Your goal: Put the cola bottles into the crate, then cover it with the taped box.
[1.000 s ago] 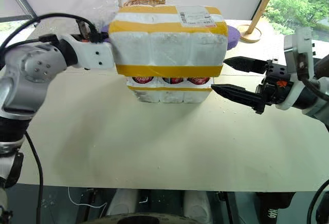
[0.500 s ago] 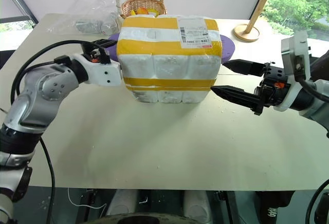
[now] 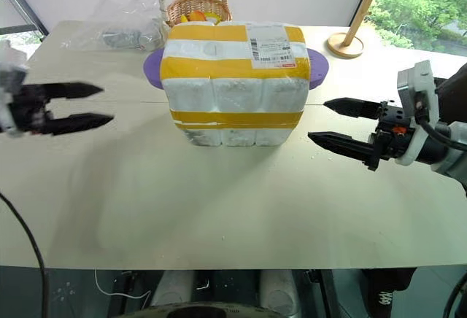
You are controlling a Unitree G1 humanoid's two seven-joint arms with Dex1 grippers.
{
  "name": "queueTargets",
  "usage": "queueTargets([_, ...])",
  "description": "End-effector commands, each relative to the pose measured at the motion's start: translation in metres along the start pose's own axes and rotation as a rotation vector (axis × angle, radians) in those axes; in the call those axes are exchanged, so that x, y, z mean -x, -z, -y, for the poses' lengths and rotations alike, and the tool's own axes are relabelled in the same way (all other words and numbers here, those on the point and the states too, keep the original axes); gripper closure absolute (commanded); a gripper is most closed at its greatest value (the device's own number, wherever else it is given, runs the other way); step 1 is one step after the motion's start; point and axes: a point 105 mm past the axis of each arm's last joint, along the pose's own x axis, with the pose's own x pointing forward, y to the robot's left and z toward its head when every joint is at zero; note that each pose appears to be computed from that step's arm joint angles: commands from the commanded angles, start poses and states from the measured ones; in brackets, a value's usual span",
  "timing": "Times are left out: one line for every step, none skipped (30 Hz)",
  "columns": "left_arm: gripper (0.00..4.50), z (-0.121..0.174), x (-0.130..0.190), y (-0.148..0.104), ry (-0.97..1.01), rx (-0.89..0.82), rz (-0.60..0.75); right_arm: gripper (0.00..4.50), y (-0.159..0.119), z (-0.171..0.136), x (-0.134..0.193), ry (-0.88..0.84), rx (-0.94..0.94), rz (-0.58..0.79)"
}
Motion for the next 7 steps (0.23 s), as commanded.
queueTargets([0.62,-0.002,0.013,-0.018,0.012,0.024,0.046,0.0,0.001,-0.001,0.009,-0.014,0.071,-0.059])
queueTargets([0.62,0.001,0.014,-0.02,0.039,0.023,0.049,0.0,0.003,0.0,0.01,-0.014,0.07,-0.071])
queueTargets([0.62,0.003,0.014,-0.022,0.056,0.025,0.051,0.0,0.005,0.001,0.011,-0.013,0.069,-0.078])
queueTargets([0.62,0.005,0.012,-0.023,0.065,0.014,0.048,0.0,0.006,0.001,0.011,-0.014,0.068,-0.08])
queueTargets([0.62,0.006,0.01,-0.023,0.073,0.005,0.041,0.0,0.006,0.002,0.012,-0.016,0.066,-0.08])
queueTargets([0.62,0.007,0.008,-0.021,0.079,-0.002,0.03,0.0,0.006,0.002,0.012,-0.018,0.066,-0.08])
queueTargets([0.62,0.009,0.005,-0.02,0.09,-0.01,0.021,0.0,0.006,0.002,0.011,-0.02,0.067,-0.079])
